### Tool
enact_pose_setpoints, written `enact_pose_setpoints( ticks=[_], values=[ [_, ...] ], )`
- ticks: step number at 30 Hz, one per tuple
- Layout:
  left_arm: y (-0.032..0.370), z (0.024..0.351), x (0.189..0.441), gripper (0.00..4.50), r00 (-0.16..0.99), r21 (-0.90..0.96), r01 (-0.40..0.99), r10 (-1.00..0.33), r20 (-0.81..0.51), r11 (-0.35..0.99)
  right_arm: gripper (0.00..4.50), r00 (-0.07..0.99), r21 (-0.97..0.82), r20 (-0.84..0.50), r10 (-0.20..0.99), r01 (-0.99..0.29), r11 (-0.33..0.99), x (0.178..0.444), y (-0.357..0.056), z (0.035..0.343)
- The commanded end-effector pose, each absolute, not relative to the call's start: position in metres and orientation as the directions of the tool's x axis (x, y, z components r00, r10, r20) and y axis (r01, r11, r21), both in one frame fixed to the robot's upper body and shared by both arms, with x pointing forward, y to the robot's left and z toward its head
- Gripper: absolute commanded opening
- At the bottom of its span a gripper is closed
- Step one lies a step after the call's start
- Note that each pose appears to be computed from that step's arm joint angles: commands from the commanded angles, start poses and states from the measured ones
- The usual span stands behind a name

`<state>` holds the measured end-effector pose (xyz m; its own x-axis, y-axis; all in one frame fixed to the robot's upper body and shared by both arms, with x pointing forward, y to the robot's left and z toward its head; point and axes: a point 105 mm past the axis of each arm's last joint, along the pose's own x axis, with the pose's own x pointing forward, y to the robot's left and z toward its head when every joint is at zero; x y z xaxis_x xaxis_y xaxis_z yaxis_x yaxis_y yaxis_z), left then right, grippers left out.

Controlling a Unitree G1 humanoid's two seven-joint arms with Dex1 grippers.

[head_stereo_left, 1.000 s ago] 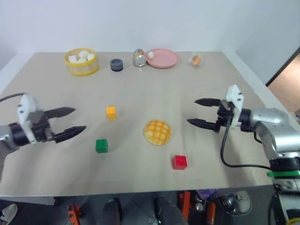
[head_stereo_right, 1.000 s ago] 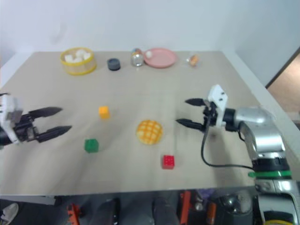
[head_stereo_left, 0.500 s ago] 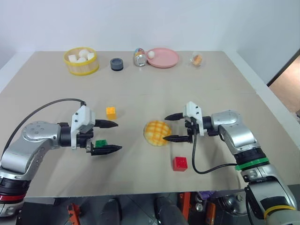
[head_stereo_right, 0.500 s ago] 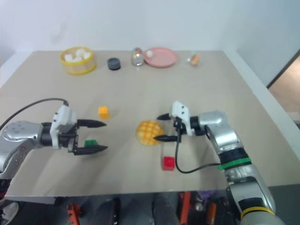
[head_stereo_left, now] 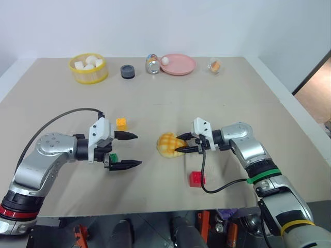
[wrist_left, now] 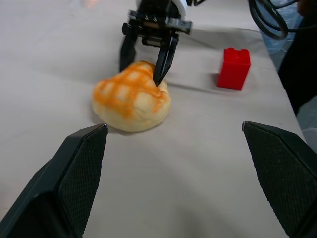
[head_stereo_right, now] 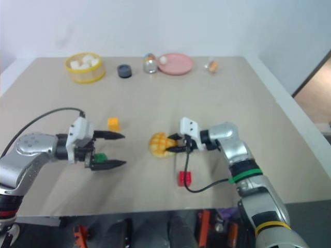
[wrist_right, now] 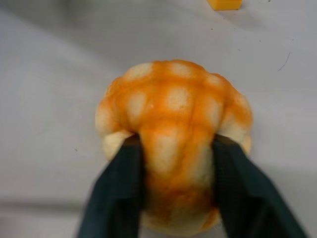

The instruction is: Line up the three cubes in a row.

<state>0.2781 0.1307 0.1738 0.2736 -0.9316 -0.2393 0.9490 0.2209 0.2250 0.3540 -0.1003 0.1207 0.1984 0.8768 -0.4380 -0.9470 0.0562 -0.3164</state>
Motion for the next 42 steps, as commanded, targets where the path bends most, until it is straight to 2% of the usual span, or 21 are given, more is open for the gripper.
enact_pose_setpoints(
  ticks=[1, 3, 8, 13, 17, 18, 21, 24, 25, 27, 32, 34, 36, 38, 42],
  values=[
    [0.130, 0.188, 0.277, 4.50, 0.295, 0.290, 0.929, -0.932, -0.211, 0.229, 0.51, 0.223, -0.326, -0.455, 0.862, -0.943, 0.072, 0.358, -0.104, 0.120],
    [0.129, 0.188, 0.277, 4.50, 0.297, 0.292, 0.928, -0.931, -0.211, 0.230, 0.01, 0.223, -0.316, -0.464, 0.857, -0.946, 0.075, 0.359, -0.106, 0.118],
    [0.128, 0.186, 0.278, 4.50, 0.299, 0.297, 0.927, -0.930, -0.213, 0.230, 0.01, 0.250, -0.319, -0.425, 0.870, -0.941, 0.114, 0.361, -0.110, 0.132],
    [0.122, 0.185, 0.282, 4.50, 0.285, 0.299, 0.929, -0.937, -0.204, 0.217, 0.01, 0.401, -0.328, -0.281, 0.872, -0.894, 0.305, 0.381, -0.133, 0.175],
    [0.113, 0.186, 0.288, 4.50, 0.256, 0.296, 0.935, -0.948, -0.189, 0.193, 0.01, 0.556, -0.304, -0.145, 0.818, -0.812, 0.498, 0.390, -0.181, 0.216],
    [0.109, 0.186, 0.290, 4.50, 0.244, 0.296, 0.937, -0.952, -0.184, 0.183, 0.01, 0.620, -0.313, -0.137, 0.772, -0.767, 0.560, 0.394, -0.198, 0.219],
    [0.093, 0.186, 0.294, 4.50, 0.194, 0.298, 0.945, -0.964, -0.180, 0.134, 0.01, 0.831, -0.395, -0.199, 0.520, -0.553, 0.734, 0.407, -0.263, 0.207],
    [0.085, 0.185, 0.297, 4.50, 0.167, 0.304, 0.947, -0.969, -0.182, 0.106, 0.01, 0.902, -0.418, -0.238, 0.361, -0.431, 0.800, 0.410, -0.297, 0.193],
    [0.082, 0.186, 0.298, 4.50, 0.156, 0.306, 0.947, -0.971, -0.181, 0.095, 0.01, 0.927, -0.448, -0.272, 0.259, -0.360, 0.818, 0.409, -0.316, 0.181],
    [0.077, 0.187, 0.299, 4.50, 0.140, 0.307, 0.948, -0.974, -0.178, 0.080, 0.01, 0.937, -0.476, -0.320, 0.137, -0.284, 0.832, 0.404, -0.340, 0.164],
    [0.072, 0.188, 0.301, 4.50, 0.123, 0.305, 0.950, -0.978, -0.171, 0.067, 0.01, 0.936, -0.449, -0.352, 0.009, -0.177, 0.876, 0.395, -0.366, 0.143],
    [0.072, 0.187, 0.301, 4.50, 0.120, 0.303, 0.951, -0.978, -0.172, 0.063, 0.83, 0.939, -0.435, -0.343, -0.001, -0.158, 0.886, 0.395, -0.367, 0.142],
    [0.072, 0.187, 0.301, 4.50, 0.119, 0.303, 0.951, -0.977, -0.174, 0.062, 1.48, 0.938, -0.421, -0.344, 0.048, -0.200, 0.884, 0.397, -0.359, 0.141],
    [0.073, 0.187, 0.301, 4.50, 0.122, 0.303, 0.951, -0.977, -0.173, 0.065, 2.15, 0.942, -0.427, -0.334, 0.029, -0.178, 0.887, 0.400, -0.358, 0.143],
    [0.073, 0.185, 0.297, 4.50, 0.124, 0.294, 0.953, -0.978, -0.168, 0.070, 3.46, 0.953, -0.320, -0.291, 0.088, -0.184, 0.929, 0.407, -0.347, 0.153]
  ],
)
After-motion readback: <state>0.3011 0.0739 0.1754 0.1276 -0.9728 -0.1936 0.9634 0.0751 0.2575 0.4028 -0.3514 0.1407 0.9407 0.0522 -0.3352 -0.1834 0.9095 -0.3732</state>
